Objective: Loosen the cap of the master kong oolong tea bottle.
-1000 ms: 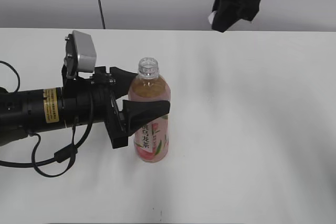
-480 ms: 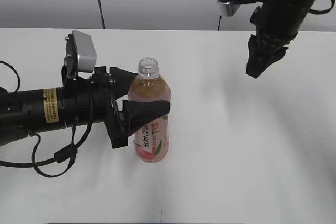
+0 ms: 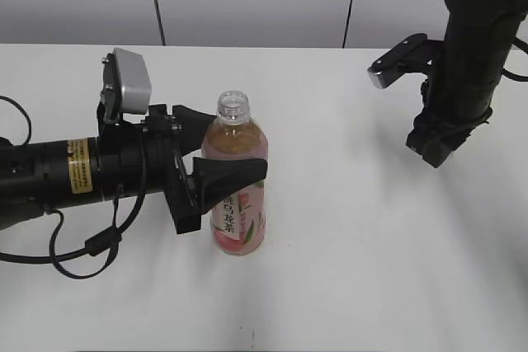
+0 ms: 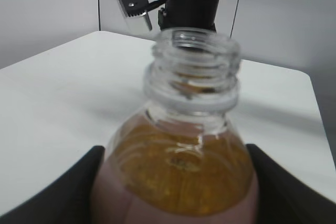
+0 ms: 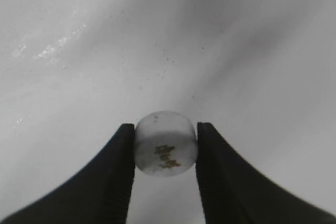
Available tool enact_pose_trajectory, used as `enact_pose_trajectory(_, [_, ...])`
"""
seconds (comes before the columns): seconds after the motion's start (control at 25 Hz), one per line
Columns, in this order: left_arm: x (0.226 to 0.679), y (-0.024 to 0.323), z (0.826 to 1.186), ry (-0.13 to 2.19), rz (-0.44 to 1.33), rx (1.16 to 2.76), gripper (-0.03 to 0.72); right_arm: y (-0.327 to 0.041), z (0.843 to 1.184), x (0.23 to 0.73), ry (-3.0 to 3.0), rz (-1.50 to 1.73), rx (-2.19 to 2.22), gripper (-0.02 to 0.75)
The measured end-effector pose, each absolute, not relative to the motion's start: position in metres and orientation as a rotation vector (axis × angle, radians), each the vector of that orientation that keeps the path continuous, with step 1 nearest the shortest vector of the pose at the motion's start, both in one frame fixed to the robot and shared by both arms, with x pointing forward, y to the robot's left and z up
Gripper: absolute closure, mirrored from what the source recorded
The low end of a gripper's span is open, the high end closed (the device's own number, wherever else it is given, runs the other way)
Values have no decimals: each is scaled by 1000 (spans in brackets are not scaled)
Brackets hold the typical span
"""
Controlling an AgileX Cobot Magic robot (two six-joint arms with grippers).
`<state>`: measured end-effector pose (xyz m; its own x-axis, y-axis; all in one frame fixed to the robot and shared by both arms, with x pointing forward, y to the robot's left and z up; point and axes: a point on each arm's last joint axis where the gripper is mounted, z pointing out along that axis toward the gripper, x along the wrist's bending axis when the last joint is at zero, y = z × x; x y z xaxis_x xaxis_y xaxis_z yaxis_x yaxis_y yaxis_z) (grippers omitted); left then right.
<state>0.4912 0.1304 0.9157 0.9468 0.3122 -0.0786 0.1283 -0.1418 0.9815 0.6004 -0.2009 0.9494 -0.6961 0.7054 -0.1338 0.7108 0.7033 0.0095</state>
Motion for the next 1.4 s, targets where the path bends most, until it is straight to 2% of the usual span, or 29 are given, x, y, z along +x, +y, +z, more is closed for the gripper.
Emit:
enact_pose_trajectory(0.28, [491, 130, 916, 333, 165, 1717, 223, -231, 922, 602, 2703, 10, 1401, 464])
enact_pose_trajectory(0.56, [491, 130, 916, 333, 165, 1716, 223, -231, 910, 597, 2652, 84, 1525, 450])
enact_pose_trajectory(0.64, [491, 130, 916, 333, 165, 1716, 223, -231, 908, 595, 2649, 96, 1547, 409])
enact_pose_trajectory(0.8, [491, 130, 916, 333, 165, 1716, 223, -229, 908, 595, 2632, 117, 1595, 213])
enact_pose_trajectory(0.88, [491, 130, 916, 333, 165, 1716, 223, -229, 908, 595, 2617, 118, 1624, 148])
enact_pose_trajectory(1.12, [492, 131, 916, 337, 167, 1715, 223, -231, 920, 584, 2623, 32, 1744, 173])
enact_pose_trajectory(1.4, [492, 131, 916, 338, 167, 1715, 223, -238, 975, 548, 2600, -11, 1834, 178])
